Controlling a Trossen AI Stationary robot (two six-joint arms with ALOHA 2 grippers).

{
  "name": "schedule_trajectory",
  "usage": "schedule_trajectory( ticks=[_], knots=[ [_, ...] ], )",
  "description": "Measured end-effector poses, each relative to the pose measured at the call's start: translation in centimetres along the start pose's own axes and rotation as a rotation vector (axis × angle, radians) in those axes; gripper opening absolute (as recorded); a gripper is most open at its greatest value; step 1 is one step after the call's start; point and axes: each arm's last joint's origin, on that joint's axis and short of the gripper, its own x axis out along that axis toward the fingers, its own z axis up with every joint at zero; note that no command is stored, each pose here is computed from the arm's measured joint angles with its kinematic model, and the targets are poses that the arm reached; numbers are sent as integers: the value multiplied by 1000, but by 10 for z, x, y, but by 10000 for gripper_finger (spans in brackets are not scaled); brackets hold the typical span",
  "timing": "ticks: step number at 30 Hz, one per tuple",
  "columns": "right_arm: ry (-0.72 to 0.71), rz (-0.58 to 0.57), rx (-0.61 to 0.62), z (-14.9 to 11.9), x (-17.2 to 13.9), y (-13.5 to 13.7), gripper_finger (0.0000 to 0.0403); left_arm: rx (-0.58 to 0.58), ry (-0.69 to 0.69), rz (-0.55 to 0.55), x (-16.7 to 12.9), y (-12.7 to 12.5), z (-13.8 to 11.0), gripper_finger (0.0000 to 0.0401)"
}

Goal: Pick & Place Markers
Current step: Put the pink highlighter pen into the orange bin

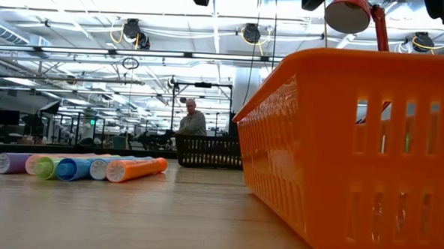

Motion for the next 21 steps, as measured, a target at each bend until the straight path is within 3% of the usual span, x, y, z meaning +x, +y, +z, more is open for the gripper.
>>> schedule_trajectory(
  ticks=[6,13,14,16,21],
  knots=[
    [11,0,-16,-1,0,0,150,-7,2,15,2,6,0,59],
    [15,-3,-73,-1,0,-1,46,-44,26,3,5,14,-2,59],
    [15,-2,-85,-2,0,0,45,-46,26,3,5,15,-2,59],
    [15,1,-102,-2,0,1,45,-61,26,4,5,15,-2,76],
    [13,16,-122,-1,-1,3,45,-134,28,1,3,9,-3,164]
  ],
)
